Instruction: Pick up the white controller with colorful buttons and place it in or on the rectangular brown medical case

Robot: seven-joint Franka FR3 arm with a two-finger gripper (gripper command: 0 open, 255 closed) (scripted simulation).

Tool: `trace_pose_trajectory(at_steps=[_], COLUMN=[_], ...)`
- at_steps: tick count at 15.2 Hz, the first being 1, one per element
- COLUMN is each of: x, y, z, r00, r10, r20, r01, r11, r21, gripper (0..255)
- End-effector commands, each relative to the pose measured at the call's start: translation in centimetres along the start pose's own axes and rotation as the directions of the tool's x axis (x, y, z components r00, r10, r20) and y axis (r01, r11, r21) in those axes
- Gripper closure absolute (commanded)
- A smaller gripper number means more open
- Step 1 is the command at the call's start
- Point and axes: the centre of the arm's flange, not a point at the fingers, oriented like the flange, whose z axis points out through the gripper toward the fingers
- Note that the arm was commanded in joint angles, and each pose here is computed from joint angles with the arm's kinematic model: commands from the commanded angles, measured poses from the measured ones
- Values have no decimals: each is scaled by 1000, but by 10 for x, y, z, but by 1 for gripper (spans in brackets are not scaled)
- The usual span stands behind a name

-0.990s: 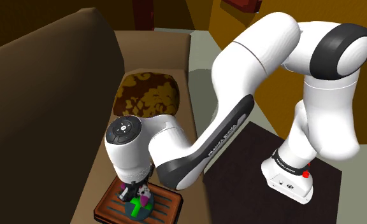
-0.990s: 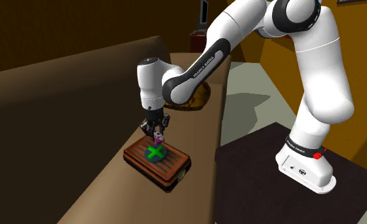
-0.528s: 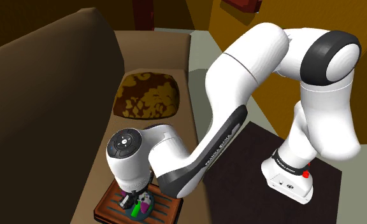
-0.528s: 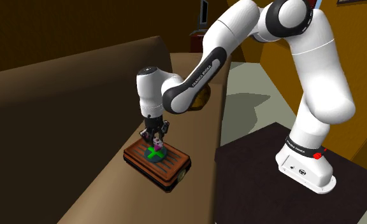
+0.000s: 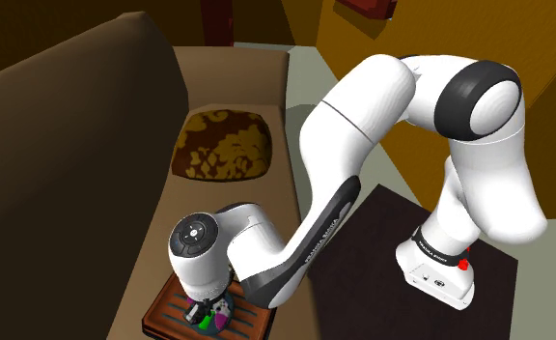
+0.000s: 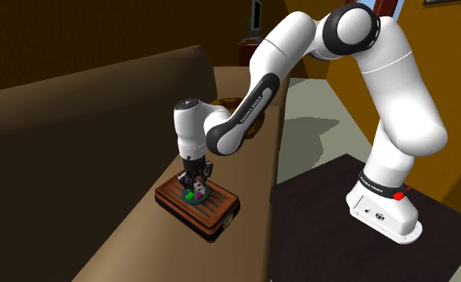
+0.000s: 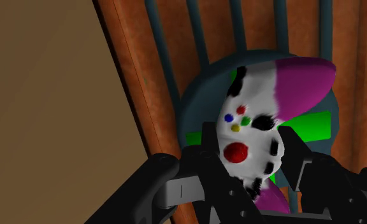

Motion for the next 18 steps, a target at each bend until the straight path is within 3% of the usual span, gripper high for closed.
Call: trace_pose_trajectory(at_steps=[1, 7, 8, 13, 17, 18], x=[0, 0, 0, 0, 0, 0], y=[-1, -1, -1, -1, -1, -1], z=[4, 4, 4, 4, -46, -46], r00=[1000, 1000, 1000, 1000, 1000, 1000], r10=[0, 0, 0, 0, 0, 0], r20=[-1, -1, -1, -1, -1, -1], r01=[0, 0, 0, 0, 0, 0], r11=[1000, 1000, 1000, 1000, 1000, 1000], r21=[1, 1, 1, 1, 1, 1], gripper=[255, 255, 0, 0, 0, 0])
